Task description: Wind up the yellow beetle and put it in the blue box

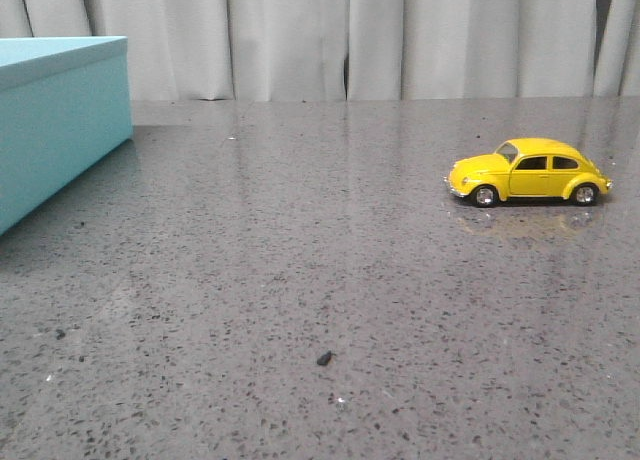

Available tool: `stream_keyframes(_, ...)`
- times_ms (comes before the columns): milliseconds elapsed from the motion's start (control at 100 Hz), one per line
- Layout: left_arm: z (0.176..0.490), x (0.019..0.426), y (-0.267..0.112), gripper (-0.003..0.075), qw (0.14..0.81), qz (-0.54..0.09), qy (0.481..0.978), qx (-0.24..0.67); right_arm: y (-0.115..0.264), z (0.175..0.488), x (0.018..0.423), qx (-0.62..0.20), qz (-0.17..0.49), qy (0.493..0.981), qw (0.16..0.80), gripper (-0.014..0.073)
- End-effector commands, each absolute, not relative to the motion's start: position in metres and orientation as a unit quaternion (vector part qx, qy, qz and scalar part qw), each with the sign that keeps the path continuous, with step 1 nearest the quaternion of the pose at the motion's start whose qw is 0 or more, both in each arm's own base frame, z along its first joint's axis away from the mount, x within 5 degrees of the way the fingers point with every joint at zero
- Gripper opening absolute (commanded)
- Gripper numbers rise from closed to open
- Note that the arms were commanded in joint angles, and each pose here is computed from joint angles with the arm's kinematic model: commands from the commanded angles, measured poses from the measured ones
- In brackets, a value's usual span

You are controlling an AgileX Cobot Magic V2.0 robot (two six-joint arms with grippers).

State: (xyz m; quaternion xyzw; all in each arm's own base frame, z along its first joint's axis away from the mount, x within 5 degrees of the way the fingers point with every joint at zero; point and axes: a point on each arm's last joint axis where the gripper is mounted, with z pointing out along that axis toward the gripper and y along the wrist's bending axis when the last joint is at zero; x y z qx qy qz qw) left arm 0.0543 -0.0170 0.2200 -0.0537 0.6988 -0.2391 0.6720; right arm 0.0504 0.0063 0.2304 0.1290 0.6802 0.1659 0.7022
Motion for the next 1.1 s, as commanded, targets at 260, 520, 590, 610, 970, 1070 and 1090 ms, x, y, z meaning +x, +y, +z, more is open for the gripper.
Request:
stream_keyframes(260,0.312,0.058,-0.026,-0.0019,0.659,-0.198,0.724,0.048,0.025,0.343,0.062,-0.026,0.149,0.765,0.625,-0.0048)
stream_keyframes(520,0.351,0.074,-0.033,-0.0019,0.617,-0.165,0.763,0.103,0.031,0.387,0.123,-0.077,0.171,0.856,0.482,-0.0048)
stream_keyframes(590,0.356,0.078,-0.034,-0.0019,0.607,-0.165,0.77,0.107,0.03,0.395,0.139,-0.078,0.174,0.861,0.471,-0.0048)
stream_keyframes(610,0.357,0.078,-0.034,-0.0019,0.607,-0.165,0.77,0.107,0.03,0.397,0.144,-0.079,0.174,0.862,0.47,-0.0048)
stream_keyframes(970,0.357,0.077,-0.04,-0.0019,0.602,-0.168,0.765,0.153,0.046,0.386,0.225,-0.101,0.129,0.93,0.33,-0.0048)
stream_keyframes(1070,0.357,0.077,-0.04,-0.0019,0.602,-0.17,0.765,0.156,0.059,0.382,0.245,-0.118,0.102,0.94,0.303,-0.0048)
stream_keyframes(1090,0.357,0.077,-0.04,-0.0019,0.602,-0.17,0.765,0.156,0.062,0.38,0.249,-0.122,0.101,0.941,0.3,-0.0048)
